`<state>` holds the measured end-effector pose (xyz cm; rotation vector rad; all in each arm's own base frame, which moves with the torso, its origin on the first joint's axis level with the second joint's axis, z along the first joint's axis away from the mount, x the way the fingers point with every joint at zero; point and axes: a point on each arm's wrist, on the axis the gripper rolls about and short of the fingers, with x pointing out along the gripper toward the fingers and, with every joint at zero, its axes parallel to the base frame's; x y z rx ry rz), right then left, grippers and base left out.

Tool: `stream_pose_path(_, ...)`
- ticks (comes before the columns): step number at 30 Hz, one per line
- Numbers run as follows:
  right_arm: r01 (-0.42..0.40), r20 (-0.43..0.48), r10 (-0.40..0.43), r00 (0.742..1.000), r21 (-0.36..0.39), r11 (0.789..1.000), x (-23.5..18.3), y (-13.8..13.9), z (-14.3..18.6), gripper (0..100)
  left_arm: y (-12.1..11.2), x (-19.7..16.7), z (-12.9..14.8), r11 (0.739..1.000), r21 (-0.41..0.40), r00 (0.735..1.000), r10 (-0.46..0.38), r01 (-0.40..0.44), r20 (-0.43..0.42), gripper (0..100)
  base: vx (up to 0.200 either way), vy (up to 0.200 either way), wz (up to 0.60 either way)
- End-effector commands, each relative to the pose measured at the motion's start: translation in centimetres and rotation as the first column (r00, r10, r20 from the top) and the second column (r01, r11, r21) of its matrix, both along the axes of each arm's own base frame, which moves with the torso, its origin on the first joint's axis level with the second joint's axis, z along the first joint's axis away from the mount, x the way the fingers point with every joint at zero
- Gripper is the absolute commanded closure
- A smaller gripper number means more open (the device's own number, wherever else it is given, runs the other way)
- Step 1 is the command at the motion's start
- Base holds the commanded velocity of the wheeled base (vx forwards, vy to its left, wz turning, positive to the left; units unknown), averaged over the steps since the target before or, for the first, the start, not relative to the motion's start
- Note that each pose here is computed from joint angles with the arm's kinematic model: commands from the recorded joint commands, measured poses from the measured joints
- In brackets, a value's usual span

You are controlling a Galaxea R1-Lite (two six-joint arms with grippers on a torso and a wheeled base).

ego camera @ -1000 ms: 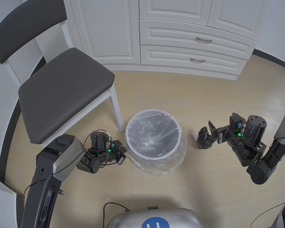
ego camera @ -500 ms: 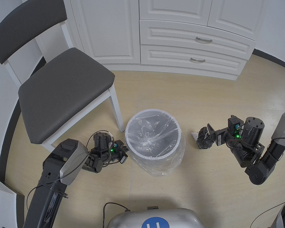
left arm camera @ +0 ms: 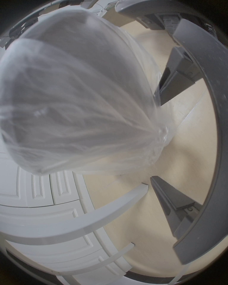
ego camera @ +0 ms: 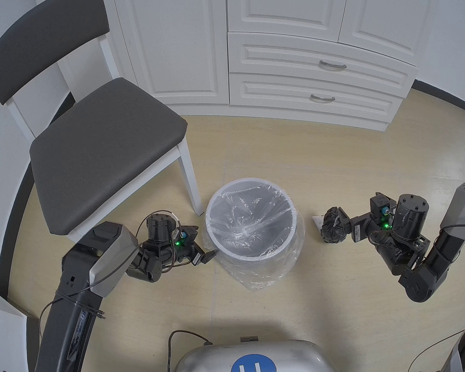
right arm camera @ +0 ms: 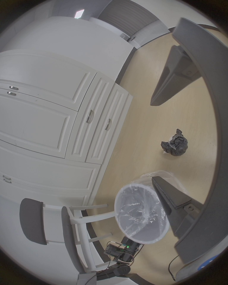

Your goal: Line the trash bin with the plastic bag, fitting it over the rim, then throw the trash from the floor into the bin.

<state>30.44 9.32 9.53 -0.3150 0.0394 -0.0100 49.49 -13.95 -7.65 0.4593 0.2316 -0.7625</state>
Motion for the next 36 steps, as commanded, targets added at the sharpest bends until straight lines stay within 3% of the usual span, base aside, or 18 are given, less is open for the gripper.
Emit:
stream_pose_path(1, 0.003, -0.044, -0.004, 0.999, -0.028, 1.0, 0.3, -0.7, -1.0, 0, 1.6, -2.8, 3.6, 1.0, -0.02, 1.0, -0.02, 0.02, 0.006, 0, 0.0, 0.0, 0.0)
stream_pose_path(7, -0.009, -0.083, 0.004, 0.997, -0.065, 0.998, 0.4, -1.3, -2.1, 0, 2.3, -5.6, 4.4, 1.0, -0.018, 1.0, -0.02, 0.02, -0.002, 0, 0.0, 0.0, 0.0)
stream_pose_path(11, -0.027, -0.158, 0.003, 0.987, -0.151, 0.988, 0.3, -1.5, -4.4, 0, 2.5, -8.2, 5.1, 1.0, -0.023, 1.0, -0.021, 0.021, 0.02, 0, 0.0, 0.0, 0.0)
stream_pose_path(13, -0.027, -0.158, 0.003, 0.987, -0.151, 0.988, 0.3, -1.5, -4.4, 0, 2.5, -8.2, 5.1, 1.0, -0.023, 1.0, -0.021, 0.021, 0.02, 0, 0.0, 0.0, 0.0)
stream_pose_path(14, -0.055, -0.229, 0.002, 0.973, -0.223, 0.973, -0.2, -1.6, -6.3, 0, 2.8, -10.3, 5.8, 1.0, -0.019, 0.999, -0.016, 0.017, 0.031, 0, 0.0, 0.0, 0.0)
stream_pose_path(17, -0.095, -0.281, 0.015, 0.96, -0.273, 0.957, -0.2, -1.5, -8.0, 0, 3.2, -12.1, 6.6, 1.0, -0.01, 0.999, 0.004, -0.004, 0.038, 0, 0.0, 0.0, 0.0)
stream_pose_path(18, -0.142, -0.297, 0.053, 0.953, -0.285, 0.948, 0.0, -1.2, -9.0, 0, 3.5, -13.2, 7.2, 1.0, -0.005, 0.999, 0.023, -0.023, 0.046, 0, 0.0, 0.0, 0.0)
stream_pose_path(21, -0.209, -0.297, 0.12, 0.947, -0.289, 0.934, 1.0, -0.5, -10.5, 0, 3.4, -14.8, 8.1, 0.998, 0.005, 0.996, 0.056, -0.056, 0.063, 0, 0.0, 0.0, 0.0)
stream_pose_path(27, -0.267, -0.334, 0.163, 0.928, -0.293, 0.918, 1.3, 0.4, -12.5, 0, 2.9, -18.2, 9.6, 0.995, -0.017, 0.99, 0.102, -0.101, 0.101, 0, 0.0, 0.0, 0.0)
stream_pose_path(34, -0.422, -0.38, 0.318, 0.869, -0.232, 0.877, 1.5, 0.9, -15.4, 0, 2.1, -19.6, 11.7, 0.986, -0.025, 0.973, 0.169, -0.167, 0.157, 0, 0.0, 0.0, 0.0)
stream_pose_path(36, -0.464, -0.398, 0.348, 0.849, -0.244, 0.852, 2.1, 1.0, -17.1, 0, 2.0, -19.7, 12.1, 0.982, -0.025, 0.967, 0.19, -0.189, 0.169, 0, 0.0, 0.0, 0.0)
